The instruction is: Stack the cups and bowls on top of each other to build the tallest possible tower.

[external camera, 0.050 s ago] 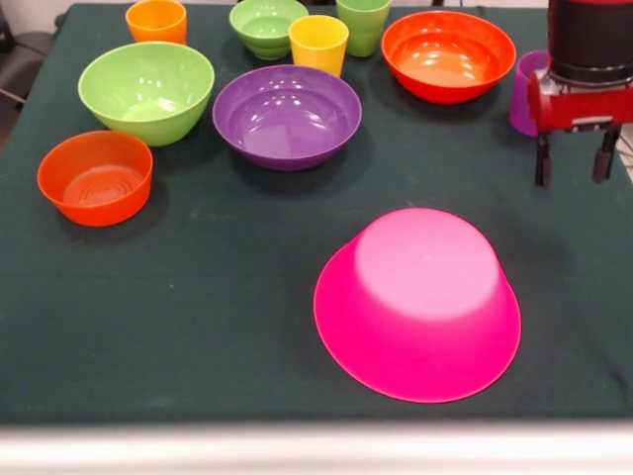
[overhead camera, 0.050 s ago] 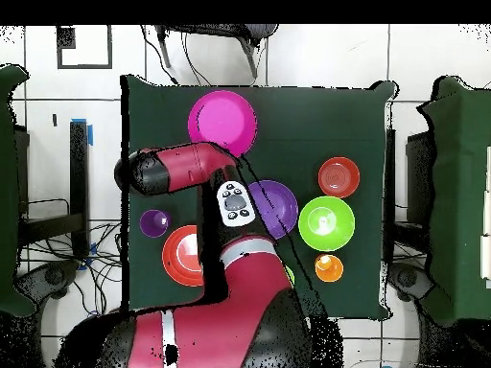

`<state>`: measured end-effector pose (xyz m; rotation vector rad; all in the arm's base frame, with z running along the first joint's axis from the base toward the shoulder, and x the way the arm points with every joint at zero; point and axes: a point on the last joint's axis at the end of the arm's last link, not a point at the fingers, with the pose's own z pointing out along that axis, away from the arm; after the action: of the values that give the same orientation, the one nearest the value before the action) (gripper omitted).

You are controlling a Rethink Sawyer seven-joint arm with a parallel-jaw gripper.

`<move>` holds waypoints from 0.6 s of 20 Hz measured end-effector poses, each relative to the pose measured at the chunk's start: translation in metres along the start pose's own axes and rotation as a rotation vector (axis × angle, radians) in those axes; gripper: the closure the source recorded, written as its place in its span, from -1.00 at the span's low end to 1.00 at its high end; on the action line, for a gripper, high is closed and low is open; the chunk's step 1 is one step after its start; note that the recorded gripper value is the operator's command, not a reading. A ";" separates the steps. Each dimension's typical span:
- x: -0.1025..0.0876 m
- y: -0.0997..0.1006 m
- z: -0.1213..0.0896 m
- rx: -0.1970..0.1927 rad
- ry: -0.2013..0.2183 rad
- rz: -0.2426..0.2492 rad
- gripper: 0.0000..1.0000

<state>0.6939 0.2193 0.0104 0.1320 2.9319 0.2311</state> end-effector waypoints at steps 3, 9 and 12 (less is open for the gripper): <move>0.000 -0.005 0.010 0.011 -0.007 0.010 -1.00; 0.001 -0.016 0.028 0.029 -0.023 0.032 -1.00; 0.002 -0.023 0.040 0.046 -0.030 0.039 -1.00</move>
<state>0.6982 0.2030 -0.0320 0.1981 2.9079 0.1666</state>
